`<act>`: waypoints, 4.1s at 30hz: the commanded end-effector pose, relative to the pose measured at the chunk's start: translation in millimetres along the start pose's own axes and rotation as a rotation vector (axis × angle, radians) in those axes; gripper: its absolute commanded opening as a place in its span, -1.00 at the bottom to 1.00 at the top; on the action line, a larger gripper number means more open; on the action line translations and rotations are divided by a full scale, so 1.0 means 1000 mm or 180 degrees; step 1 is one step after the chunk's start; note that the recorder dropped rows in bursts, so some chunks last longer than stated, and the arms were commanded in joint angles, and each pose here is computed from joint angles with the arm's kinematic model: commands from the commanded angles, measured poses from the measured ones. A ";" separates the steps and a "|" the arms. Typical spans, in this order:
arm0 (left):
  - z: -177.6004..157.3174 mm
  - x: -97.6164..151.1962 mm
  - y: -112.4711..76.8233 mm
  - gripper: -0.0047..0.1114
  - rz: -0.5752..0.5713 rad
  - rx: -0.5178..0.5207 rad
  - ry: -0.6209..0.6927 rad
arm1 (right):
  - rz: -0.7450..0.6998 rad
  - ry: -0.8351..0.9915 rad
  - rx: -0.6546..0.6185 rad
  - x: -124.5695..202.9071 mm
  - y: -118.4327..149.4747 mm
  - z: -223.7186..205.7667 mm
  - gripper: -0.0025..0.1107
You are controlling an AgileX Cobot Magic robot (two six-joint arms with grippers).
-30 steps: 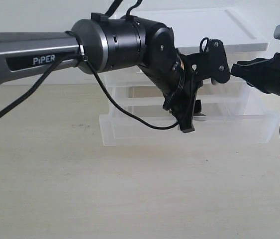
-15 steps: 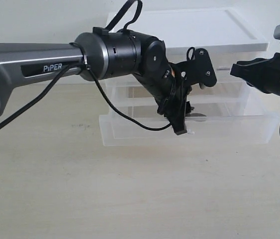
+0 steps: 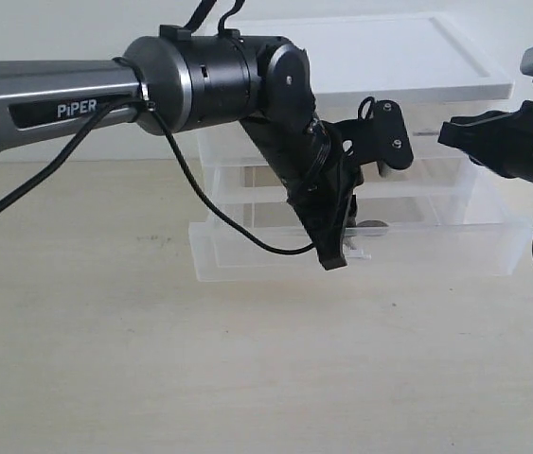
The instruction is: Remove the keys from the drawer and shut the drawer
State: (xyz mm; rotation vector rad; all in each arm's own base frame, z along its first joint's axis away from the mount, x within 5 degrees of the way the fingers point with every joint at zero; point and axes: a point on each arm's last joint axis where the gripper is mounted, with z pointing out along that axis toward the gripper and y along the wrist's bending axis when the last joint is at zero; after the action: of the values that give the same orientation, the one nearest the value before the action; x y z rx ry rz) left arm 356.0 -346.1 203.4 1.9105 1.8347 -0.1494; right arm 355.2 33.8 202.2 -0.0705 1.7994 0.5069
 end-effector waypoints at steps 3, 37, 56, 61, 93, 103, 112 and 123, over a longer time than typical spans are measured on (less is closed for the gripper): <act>-0.003 -0.007 -0.014 -0.84 -0.0003 0.0239 0.0022 | -0.0049 0.0009 -0.0019 0.000 0.001 0.001 -0.96; -0.043 0.028 0.014 -0.84 -0.0443 -0.0912 -0.0156 | -0.0049 0.0009 -0.0019 0.000 0.001 0.001 -0.96; -0.052 0.067 0.030 -0.84 -0.1022 -0.1537 -0.0690 | -0.0065 0.0024 -0.0017 0.000 0.001 0.001 -0.96; -0.060 0.036 -0.009 -0.84 -0.0456 -0.1483 -0.0838 | -0.0065 0.0024 -0.0017 0.000 0.001 0.001 -0.96; -0.029 0.026 -0.050 0.07 -0.0038 -0.0945 -0.0485 | -0.0065 0.0024 -0.0017 0.000 0.001 0.001 -0.96; -0.028 0.030 -0.046 -0.84 0.0025 -0.0986 -0.0465 | -0.0065 0.0024 -0.0017 0.000 0.001 0.001 -0.96; -0.026 0.035 -0.054 -0.84 0.0087 -0.0724 -0.0204 | -0.0065 0.0024 -0.0017 0.000 0.001 0.001 -0.96; -0.037 0.025 -0.069 -0.84 0.0168 -0.0573 -0.0151 | -0.0065 0.0030 -0.0011 0.001 0.000 0.001 -0.96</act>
State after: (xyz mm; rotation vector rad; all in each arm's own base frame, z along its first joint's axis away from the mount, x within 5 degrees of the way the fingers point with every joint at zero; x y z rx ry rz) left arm 292.8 -310.9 206.8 1.7896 1.6322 0.0241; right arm 354.9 34.1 201.3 -0.0818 1.8088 0.5018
